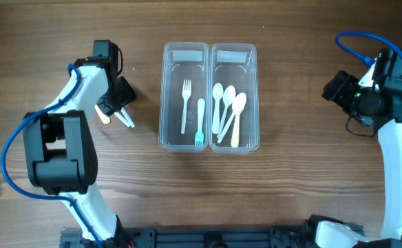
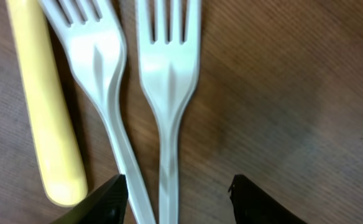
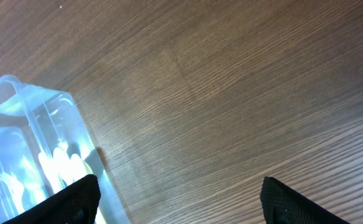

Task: Pack container
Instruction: 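Grasp another white fork with the left gripper, then place the white fork into the left tray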

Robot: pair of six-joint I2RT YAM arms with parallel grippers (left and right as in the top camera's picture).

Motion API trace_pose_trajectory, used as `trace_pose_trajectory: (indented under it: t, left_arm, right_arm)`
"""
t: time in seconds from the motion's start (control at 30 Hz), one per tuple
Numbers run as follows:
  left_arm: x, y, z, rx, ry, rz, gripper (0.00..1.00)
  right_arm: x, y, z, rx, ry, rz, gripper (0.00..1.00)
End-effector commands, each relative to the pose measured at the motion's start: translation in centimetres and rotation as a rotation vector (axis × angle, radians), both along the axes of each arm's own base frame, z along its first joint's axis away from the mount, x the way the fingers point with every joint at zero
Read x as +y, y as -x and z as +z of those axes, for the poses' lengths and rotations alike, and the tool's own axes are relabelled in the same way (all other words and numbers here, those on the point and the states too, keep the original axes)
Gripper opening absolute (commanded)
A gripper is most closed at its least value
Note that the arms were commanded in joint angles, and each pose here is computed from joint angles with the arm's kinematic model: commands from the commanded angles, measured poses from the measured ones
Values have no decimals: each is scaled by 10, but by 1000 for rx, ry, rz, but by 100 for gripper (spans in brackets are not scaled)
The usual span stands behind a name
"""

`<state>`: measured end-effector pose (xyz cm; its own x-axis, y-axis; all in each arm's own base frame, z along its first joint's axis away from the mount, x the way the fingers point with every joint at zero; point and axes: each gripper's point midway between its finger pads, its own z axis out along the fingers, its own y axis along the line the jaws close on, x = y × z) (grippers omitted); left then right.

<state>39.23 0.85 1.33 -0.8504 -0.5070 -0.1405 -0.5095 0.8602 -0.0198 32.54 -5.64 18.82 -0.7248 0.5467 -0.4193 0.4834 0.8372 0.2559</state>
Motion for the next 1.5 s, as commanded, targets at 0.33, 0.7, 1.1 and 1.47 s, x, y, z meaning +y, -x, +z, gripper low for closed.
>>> trace_pose_trajectory:
  t: [0.33,0.7,1.1,1.47]
  left_arm:
    - [5,1,-28,40,-22,-26,39]
    - [-3,6,-26,66,21,-66,4]
    - [-162,17,199,-408,142,-694,4]
    - [-207,9,101,-227,52,-769,67]
  right_arm:
    - [2,-1,1,5,-16,1,82]
    - [2,-1,1,6,-16,1,82]
    - [2,0,0,7,-17,1,82]
    - [2,0,0,8,-17,1,83]
